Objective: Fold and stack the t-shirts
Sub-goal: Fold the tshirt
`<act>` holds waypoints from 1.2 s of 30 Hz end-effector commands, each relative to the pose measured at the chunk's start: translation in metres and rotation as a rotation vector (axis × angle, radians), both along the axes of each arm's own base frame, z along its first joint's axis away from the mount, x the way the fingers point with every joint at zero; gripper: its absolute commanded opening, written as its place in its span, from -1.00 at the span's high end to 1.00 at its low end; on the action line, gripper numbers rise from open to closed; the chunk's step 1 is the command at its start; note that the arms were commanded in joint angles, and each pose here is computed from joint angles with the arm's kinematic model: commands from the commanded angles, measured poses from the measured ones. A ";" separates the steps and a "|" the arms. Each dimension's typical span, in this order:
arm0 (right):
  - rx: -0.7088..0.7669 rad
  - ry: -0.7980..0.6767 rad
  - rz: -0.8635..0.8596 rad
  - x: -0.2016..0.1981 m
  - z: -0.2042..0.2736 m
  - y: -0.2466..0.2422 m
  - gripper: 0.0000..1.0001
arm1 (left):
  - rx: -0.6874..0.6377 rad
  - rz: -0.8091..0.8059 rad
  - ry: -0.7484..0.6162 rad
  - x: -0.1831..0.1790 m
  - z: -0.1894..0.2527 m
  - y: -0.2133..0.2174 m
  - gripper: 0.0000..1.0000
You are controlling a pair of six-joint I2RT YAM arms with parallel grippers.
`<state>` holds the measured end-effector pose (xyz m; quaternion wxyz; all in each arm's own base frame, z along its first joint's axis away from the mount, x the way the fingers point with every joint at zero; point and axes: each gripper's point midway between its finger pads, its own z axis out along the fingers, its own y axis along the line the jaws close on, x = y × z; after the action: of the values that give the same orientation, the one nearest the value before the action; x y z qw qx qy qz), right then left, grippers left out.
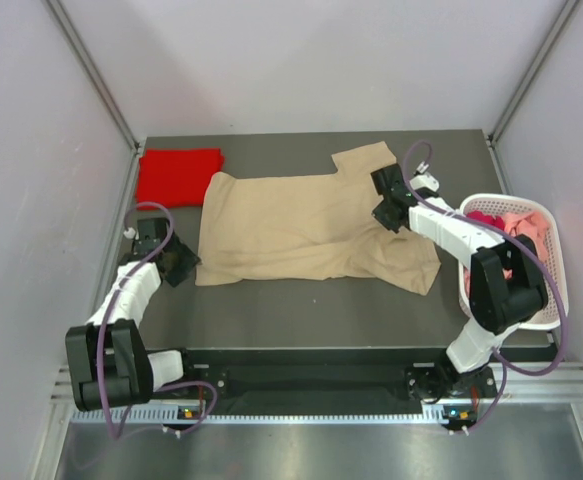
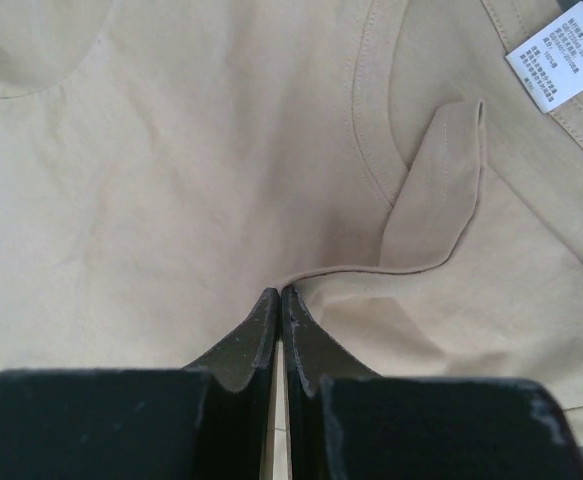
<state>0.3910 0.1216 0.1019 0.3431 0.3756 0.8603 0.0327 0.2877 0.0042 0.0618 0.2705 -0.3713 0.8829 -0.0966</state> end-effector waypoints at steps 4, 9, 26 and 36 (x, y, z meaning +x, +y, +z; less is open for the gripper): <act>-0.010 -0.021 0.017 0.012 0.009 0.000 1.00 | 0.009 -0.007 -0.072 -0.011 0.001 -0.003 -0.04; -0.004 -0.023 0.024 0.013 0.009 0.001 1.00 | -0.051 0.007 -0.064 -0.018 -0.012 -0.012 -0.04; -0.029 0.010 0.070 0.008 0.005 0.002 1.00 | 0.081 0.068 0.066 -0.019 -0.034 0.016 1.00; -0.054 0.093 0.113 -0.012 -0.012 -0.002 1.00 | 0.121 0.085 0.093 -0.020 -0.027 0.025 0.94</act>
<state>0.3816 0.1254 0.0899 0.3154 0.3284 0.8901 0.0222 0.2617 0.0219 0.0254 0.2497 -0.4006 0.8811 -0.0295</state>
